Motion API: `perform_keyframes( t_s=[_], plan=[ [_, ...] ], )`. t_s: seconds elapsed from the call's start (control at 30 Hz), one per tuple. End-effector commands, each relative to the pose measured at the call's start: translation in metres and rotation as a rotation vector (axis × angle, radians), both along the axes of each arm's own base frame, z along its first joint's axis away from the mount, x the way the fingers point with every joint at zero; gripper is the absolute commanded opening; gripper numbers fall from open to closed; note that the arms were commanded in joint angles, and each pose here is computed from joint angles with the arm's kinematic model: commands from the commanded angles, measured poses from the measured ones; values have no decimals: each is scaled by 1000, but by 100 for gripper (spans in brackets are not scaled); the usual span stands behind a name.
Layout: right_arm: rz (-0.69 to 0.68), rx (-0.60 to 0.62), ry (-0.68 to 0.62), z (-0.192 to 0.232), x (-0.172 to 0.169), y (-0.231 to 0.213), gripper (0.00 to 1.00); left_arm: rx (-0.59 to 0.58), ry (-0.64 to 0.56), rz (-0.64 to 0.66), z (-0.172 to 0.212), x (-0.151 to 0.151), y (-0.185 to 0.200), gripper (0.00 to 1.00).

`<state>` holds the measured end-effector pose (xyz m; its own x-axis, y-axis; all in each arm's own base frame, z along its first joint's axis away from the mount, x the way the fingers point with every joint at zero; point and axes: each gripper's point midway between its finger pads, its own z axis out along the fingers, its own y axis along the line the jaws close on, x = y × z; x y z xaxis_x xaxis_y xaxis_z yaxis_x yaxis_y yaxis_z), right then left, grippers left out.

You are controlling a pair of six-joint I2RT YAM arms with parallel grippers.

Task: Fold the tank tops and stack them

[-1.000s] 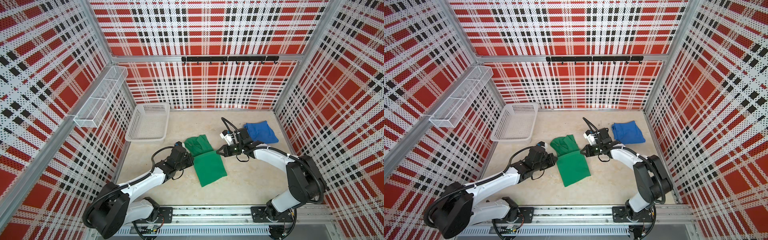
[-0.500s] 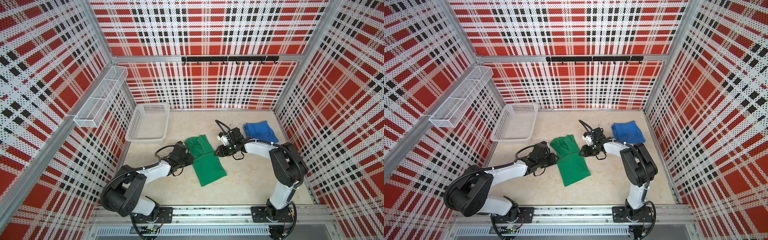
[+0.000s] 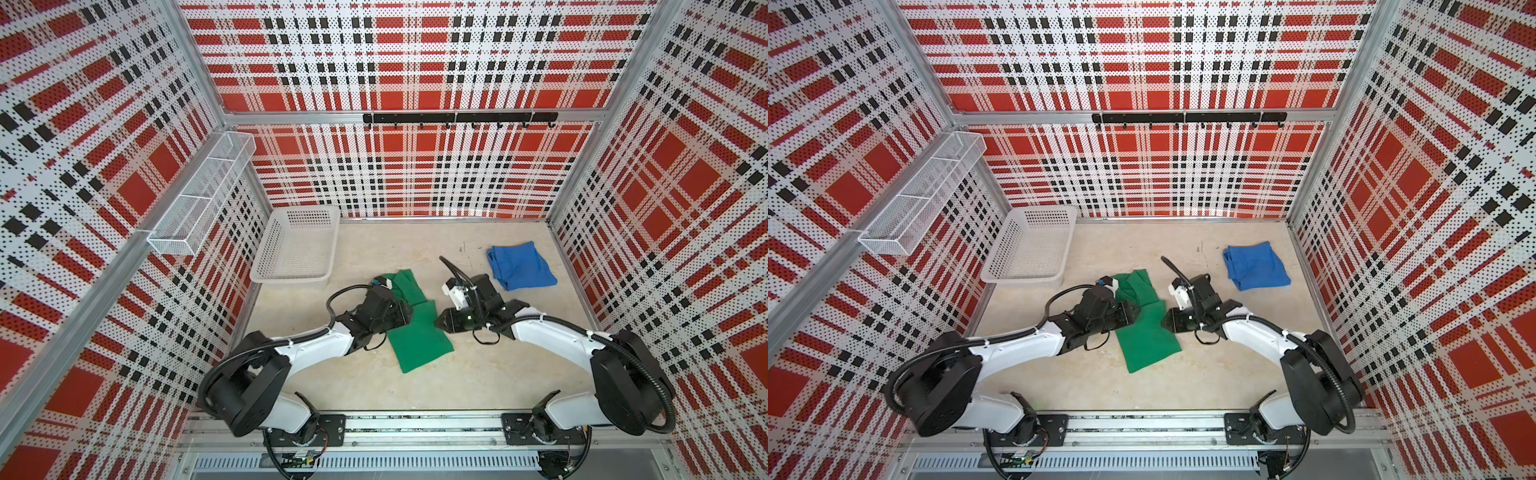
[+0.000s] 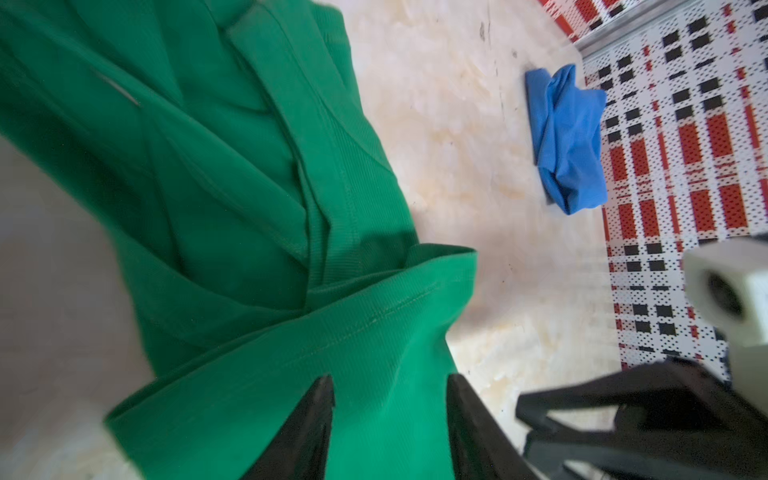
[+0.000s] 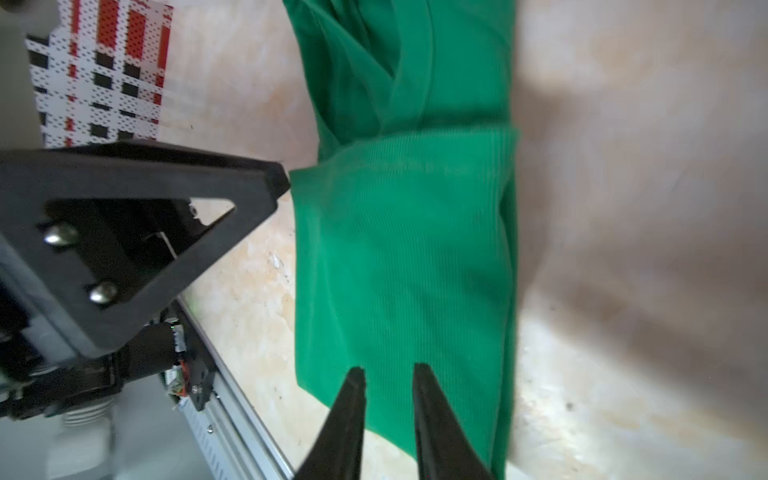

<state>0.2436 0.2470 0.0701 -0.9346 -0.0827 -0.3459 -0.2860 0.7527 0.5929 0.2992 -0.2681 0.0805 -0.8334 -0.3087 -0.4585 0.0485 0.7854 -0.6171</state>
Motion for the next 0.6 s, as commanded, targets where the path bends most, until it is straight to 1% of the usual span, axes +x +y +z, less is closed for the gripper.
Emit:
perform_keyframes(
  t_s=[0.0, 0.07, 0.17, 0.33, 0.43, 0.47, 0.53, 0.57],
  plan=[
    [-130, 92, 107, -20, -15, -1, 24, -91, -32, -4, 7, 15, -28, 48],
    [-182, 71, 125, -35, -23, -13, 24, -87, -17, -8, -4, 17, -33, 47],
    [-240, 39, 163, -56, -42, -28, 24, -52, 12, -19, -24, 20, -33, 47],
    [-264, -39, 265, -85, -97, -42, 24, 46, 53, -69, -51, 20, -33, 46],
    [-289, -12, 302, -82, -121, -43, 24, 76, 55, -138, -56, 20, -42, 46],
    [-295, -1, 301, -77, -126, -44, 25, 79, 44, -180, -55, 19, -48, 46],
    [-308, 2, 273, -64, -125, -49, 29, 89, 35, -243, -51, 18, -57, 47],
    [-326, -23, 231, -56, -120, -56, 31, 94, 28, -262, -47, 19, -58, 48]
  ],
)
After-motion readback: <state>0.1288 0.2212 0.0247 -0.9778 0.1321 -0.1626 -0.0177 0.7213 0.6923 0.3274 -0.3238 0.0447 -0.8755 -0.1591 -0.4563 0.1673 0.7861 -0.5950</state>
